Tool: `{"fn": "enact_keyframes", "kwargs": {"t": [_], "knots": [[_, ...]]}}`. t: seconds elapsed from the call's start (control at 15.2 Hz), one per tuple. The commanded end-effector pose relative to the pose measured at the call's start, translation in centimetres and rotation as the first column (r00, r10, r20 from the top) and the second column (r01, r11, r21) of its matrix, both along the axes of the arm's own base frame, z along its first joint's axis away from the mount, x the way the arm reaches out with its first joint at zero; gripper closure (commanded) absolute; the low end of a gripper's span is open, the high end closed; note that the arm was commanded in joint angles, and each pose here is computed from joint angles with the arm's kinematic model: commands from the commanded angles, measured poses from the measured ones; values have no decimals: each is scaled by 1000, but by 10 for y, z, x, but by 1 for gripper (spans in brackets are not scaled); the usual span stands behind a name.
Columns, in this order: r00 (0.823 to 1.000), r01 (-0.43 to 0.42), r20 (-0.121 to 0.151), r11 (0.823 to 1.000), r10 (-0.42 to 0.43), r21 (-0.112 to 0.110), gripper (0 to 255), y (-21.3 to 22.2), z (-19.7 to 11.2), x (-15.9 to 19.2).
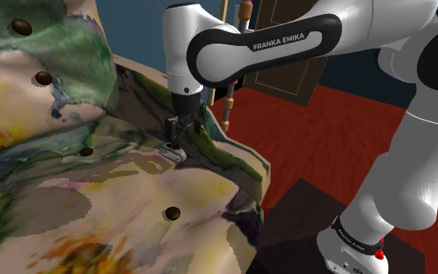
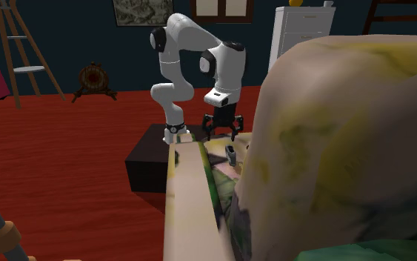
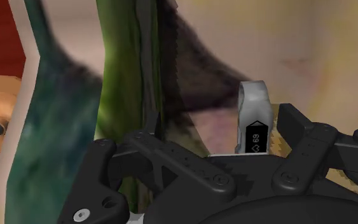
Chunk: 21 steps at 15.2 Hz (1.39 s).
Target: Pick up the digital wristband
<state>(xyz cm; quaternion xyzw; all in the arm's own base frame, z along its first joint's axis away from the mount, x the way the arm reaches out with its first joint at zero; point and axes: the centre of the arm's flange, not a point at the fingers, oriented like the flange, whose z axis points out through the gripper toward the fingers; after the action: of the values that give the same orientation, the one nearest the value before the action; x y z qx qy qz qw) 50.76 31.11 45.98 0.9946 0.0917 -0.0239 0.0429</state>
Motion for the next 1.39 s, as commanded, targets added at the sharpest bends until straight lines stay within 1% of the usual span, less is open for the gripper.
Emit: {"fn": "enact_keyframes", "kwargs": {"t": [0.0,0.13,0.59,0.73,0.79,1.32], "knots": [[1000,-4,8,1000,4,2,0,21,-6,17],[1000,-8,14,1000,8,3,0,39,-10,29],[1000,-8,14,1000,8,3,0,39,-47,29],[1000,-8,14,1000,8,3,0,39,-50,29],[1000,-8,14,1000,8,4,255,39,-50,29],[1000,-8,14,1000,8,3,255,39,-51,29]]}}
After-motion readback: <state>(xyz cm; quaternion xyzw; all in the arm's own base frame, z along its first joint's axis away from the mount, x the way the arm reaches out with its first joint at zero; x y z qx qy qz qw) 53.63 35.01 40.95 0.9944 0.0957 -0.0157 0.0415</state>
